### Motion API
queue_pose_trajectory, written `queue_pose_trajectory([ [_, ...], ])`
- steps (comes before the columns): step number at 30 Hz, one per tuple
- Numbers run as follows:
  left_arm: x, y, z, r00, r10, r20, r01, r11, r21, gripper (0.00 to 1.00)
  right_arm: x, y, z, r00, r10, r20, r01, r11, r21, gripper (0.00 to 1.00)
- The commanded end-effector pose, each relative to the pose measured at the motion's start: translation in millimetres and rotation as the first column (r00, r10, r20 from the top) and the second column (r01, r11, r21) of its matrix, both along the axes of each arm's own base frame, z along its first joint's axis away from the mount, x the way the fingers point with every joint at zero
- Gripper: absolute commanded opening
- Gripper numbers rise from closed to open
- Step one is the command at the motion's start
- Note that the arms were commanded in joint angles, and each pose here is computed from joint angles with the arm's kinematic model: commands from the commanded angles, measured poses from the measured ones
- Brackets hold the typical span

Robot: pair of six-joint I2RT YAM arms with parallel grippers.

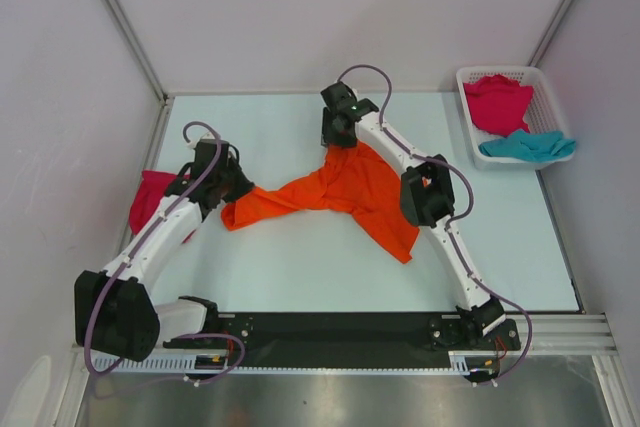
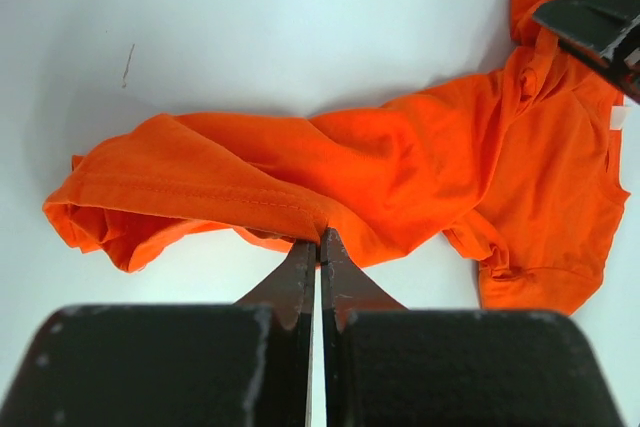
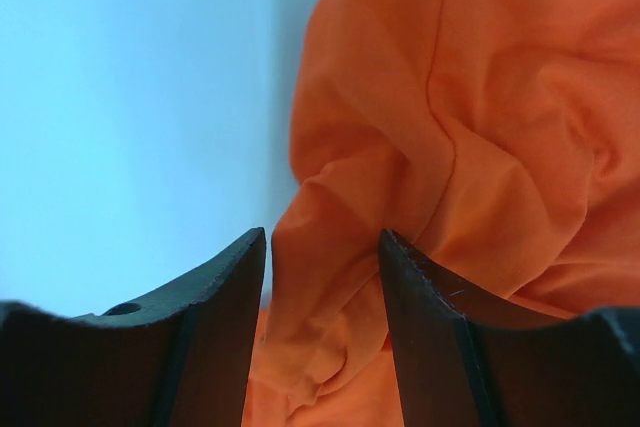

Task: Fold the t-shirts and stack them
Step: Flatten out the tshirt

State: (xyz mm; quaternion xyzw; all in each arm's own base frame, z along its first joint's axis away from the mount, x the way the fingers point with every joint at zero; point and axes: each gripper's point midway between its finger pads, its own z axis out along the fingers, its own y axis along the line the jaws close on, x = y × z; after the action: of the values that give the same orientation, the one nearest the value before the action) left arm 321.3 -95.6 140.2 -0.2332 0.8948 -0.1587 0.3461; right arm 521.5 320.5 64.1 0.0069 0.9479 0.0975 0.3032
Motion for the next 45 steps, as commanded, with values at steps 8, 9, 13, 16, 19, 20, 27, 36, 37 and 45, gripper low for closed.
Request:
queue_pose_trajectory([
  [8, 4.3, -2.8, 7.5, 0.999, -0.027, 0.041, 0.028, 1.000, -0.012, 0.00, -0.7, -4.3, 1.6, 1.000, 0.012, -0.009, -0.012, 1.000, 0.011, 0.00],
  [9, 3.7, -2.7, 6.2, 0.999, -0.027, 0.038, 0.028, 1.000, -0.011, 0.00, -3.0, -7.8, -1.6, 1.000, 0.010, -0.012, -0.010, 1.000, -0.008, 0.00],
  [13, 2.2, -2.4, 4.0, 0.999, -0.026, 0.036, 0.027, 1.000, -0.012, 0.00, -10.9, -12.9, 31.2, 0.998, 0.005, 0.056, -0.002, 0.998, -0.056, 0.00],
  [16, -0.1, -1.3, 7.5, 0.999, -0.026, 0.046, 0.026, 1.000, -0.013, 0.00, -23.0, -21.2, 62.2, 0.994, -0.002, 0.110, 0.013, 0.995, -0.102, 0.00],
  [19, -2.1, 3.0, 22.1, 0.997, -0.019, 0.079, 0.020, 1.000, -0.015, 0.00, -41.4, -35.8, 109.2, 0.982, -0.022, 0.190, 0.046, 0.991, -0.122, 0.00],
  [20, -4.8, 5.2, 25.1, 0.997, -0.018, 0.079, 0.019, 1.000, -0.011, 0.00, -48.4, -37.9, 120.4, 0.976, -0.028, 0.215, 0.057, 0.990, -0.129, 0.00],
  [27, -21.6, 20.4, 85.9, 0.981, -0.009, 0.193, 0.008, 1.000, 0.003, 0.00, -105.8, -72.3, 233.0, 0.906, -0.086, 0.415, 0.132, 0.988, -0.082, 0.00],
  [36, -63.2, 30.1, 166.1, 0.942, 0.001, 0.336, 0.004, 1.000, -0.017, 0.01, -183.3, -125.9, 316.4, 0.799, -0.204, 0.565, 0.245, 0.970, 0.004, 0.00],
  [37, -68.5, 31.6, 176.1, 0.934, 0.005, 0.358, 0.002, 1.000, -0.020, 0.01, -191.4, -127.6, 321.9, 0.791, -0.209, 0.575, 0.245, 0.969, 0.016, 0.00],
  [45, -101.4, 30.6, 243.5, 0.883, 0.006, 0.468, 0.030, 0.997, -0.070, 0.02, -248.6, -166.2, 376.3, 0.687, -0.300, 0.662, 0.303, 0.946, 0.114, 0.00],
])
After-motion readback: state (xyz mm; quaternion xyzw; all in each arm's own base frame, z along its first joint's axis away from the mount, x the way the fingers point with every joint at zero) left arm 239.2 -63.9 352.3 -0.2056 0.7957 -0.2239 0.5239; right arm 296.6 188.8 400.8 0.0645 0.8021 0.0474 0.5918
